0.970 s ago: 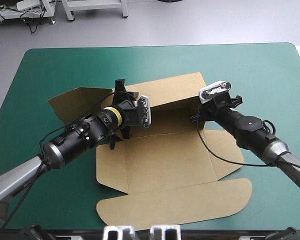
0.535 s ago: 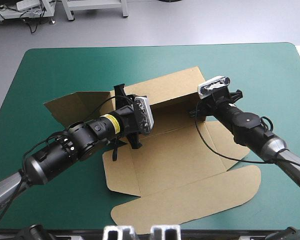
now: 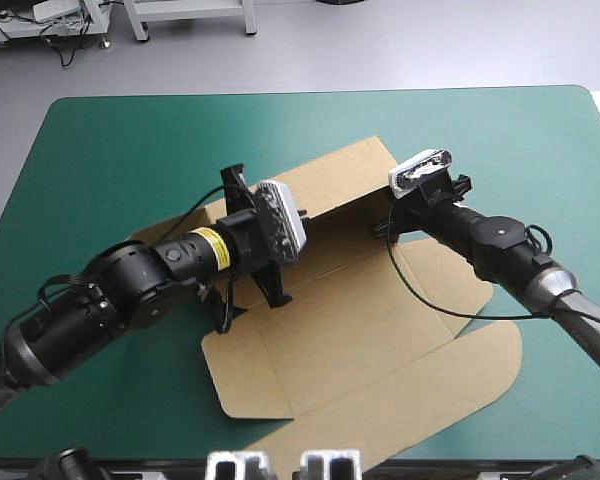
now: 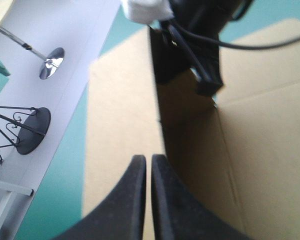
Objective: Fold the box
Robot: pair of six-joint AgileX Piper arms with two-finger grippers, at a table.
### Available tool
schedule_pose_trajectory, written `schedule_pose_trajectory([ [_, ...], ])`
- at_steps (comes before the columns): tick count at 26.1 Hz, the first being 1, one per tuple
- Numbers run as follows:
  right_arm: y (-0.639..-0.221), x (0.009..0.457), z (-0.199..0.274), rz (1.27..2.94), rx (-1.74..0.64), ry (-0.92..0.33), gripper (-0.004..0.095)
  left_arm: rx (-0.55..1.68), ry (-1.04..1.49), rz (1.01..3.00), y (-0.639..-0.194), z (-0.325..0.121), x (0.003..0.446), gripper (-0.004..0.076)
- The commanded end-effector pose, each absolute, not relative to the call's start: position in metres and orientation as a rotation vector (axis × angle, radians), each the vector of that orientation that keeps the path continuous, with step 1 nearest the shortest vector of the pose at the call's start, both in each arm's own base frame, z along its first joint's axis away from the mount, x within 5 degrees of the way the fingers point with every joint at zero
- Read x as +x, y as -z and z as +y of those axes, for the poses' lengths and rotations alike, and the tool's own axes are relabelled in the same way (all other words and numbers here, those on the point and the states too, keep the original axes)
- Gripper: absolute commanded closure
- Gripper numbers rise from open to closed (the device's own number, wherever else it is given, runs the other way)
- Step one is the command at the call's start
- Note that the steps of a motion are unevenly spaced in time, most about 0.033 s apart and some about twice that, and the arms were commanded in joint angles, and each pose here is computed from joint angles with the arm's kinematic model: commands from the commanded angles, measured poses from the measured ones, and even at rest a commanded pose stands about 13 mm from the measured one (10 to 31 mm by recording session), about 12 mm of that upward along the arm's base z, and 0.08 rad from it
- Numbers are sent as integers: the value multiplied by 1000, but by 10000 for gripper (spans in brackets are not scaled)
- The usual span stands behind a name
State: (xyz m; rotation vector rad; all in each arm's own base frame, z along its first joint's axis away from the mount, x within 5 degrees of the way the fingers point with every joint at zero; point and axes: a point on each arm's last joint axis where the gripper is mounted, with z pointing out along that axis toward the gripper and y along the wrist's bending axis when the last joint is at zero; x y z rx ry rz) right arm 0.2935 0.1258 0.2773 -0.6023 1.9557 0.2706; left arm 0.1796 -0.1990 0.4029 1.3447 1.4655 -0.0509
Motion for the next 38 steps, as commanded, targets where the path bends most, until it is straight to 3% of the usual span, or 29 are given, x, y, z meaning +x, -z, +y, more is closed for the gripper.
schedule_pose_trajectory([
  [1, -302, 288, 123, 1889, -673, -352, 927, 1117, 105, 1431, -448, -177, 188, 707],
  [5, -328, 282, 99, 1935, -717, -286, 927, 939, 117, 1650, -450, -123, 220, 708],
  [9, -357, 280, 85, 2075, -756, -366, 927, 806, 246, 1801, -441, -72, 243, 708],
  [17, -371, 282, 78, 2370, -779, -335, 927, 543, 201, 1859, -442, -15, 254, 717],
  [23, -357, 315, 80, 2598, -786, -341, 927, 508, 190, 1868, -441, -9, 255, 717],
  [33, -321, 382, 91, 2699, -670, -377, 921, 502, 223, 1898, -438, -11, 254, 717],
  [35, -316, 385, 92, 2711, -670, -380, 894, 512, 235, 1908, -437, -11, 253, 717],
  [38, -315, 385, 92, 2714, -666, -381, 769, 526, 249, 1923, -436, -13, 252, 717],
])
